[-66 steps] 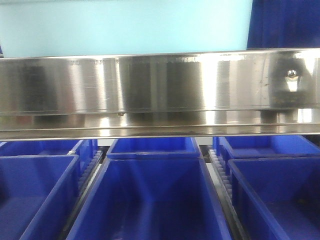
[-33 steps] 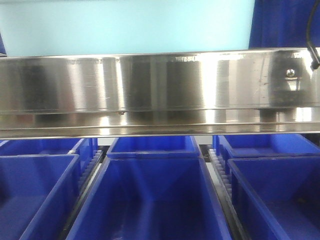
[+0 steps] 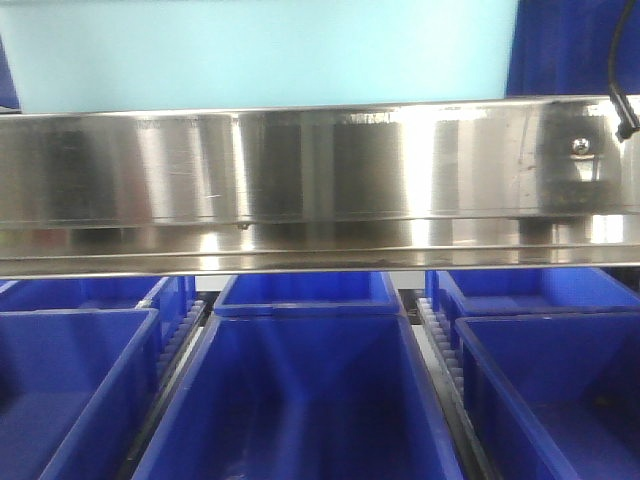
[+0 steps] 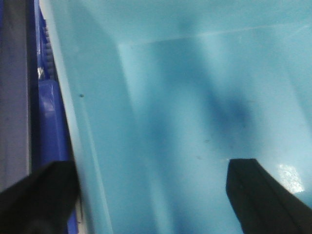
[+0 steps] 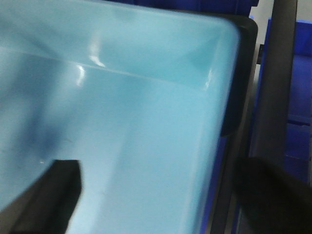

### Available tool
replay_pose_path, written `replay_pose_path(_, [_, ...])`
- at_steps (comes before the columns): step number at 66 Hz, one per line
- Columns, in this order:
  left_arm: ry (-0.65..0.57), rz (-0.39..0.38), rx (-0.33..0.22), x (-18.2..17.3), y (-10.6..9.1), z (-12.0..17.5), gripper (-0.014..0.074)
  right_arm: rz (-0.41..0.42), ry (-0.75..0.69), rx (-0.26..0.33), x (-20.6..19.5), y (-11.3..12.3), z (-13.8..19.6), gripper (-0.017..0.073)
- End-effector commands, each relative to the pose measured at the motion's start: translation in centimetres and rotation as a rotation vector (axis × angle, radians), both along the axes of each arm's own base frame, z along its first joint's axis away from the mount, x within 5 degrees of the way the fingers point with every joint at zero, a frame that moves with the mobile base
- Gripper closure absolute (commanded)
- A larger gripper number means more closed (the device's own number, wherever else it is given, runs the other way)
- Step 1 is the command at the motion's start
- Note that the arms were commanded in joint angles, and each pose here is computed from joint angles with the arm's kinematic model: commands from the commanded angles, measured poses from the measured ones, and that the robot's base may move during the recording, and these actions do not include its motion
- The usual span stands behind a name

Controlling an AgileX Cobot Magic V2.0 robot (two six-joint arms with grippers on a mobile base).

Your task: Move two blue bins to right shelf middle

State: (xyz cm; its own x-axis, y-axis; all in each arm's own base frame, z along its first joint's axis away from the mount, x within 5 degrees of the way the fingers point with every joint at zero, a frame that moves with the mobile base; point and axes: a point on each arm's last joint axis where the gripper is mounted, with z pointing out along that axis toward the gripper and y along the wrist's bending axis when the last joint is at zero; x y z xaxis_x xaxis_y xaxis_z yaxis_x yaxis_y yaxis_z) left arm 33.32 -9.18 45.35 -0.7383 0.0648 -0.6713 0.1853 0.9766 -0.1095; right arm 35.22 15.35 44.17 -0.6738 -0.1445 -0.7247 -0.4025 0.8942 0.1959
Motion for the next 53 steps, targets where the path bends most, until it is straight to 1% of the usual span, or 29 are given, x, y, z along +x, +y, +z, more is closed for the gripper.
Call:
replay_pose_path(1, [-0.033, -0.018, -0.02, -0.5, -0.2, 0.9, -0.0025, -0.005, -0.044, 0.017, -0.7, -0.3, 1.2, -0.0007])
replay_pose_path(6, [-0.037, -0.018, -0.021, -0.5, -0.2, 0.9, -0.0016, -0.006, -0.057, 0.018, -1.0, -0.4, 1.6, -0.0001])
replay_pose_path(12, [-0.038, -0.013, -0.004, -0.6, -0.1, 1.0, -0.0016, -0.007, -0.066, 0.01, -1.7, -0.8, 2.3, -0.0001])
replay_pose_path(15, [-0.046, -0.004, 0.015, -0.7, 0.2, 1.1, -0.0016, -0.013, -0.066, -0.01, -2.0, -1.0, 2.4, -0.0001])
replay_pose_path(18, [-0.053, 0.011, 0.047, -0.5, 0.5, 1.0, -0.0016, -0.016, -0.059, -0.032, -2.3, -1.3, 2.5, -0.0001])
replay_pose_path(23, [-0.066, 0.033, 0.096, -0.4, 0.9, 1.1, -0.0016, -0.018, -0.023, -0.07, -2.5, -1.5, 2.2, -0.0001])
replay_pose_path(26, [-0.064, 0.044, 0.115, -0.4, 1.2, 0.9, -0.0016, -0.017, 0.002, -0.081, -2.5, -1.6, 1.9, -0.0001])
replay_pose_path(33, [-0.03, 0.049, 0.114, -0.2, 1.5, 0.0, -0.0016, -0.018, 0.042, -0.095, -2.2, -1.4, 0.5, -0.0001])
replay_pose_path(40, [0.034, 0.042, 0.124, 0.0, 1.3, -1.8, -0.0016, -0.027, 0.094, -0.103, -1.8, -1.3, -1.3, -0.0001])
replay_pose_path(48, [0.129, 0.027, 0.12, 0.1, 1.0, -4.6, -0.0016, -0.011, 0.148, -0.075, -1.7, -0.7, -3.0, -0.0001])
replay_pose_path(53, [0.144, 0.02, 0.108, 0.4, 0.8, -5.9, -0.0016, -0.008, 0.168, -0.063, -1.6, -0.6, -3.9, -0.0001])
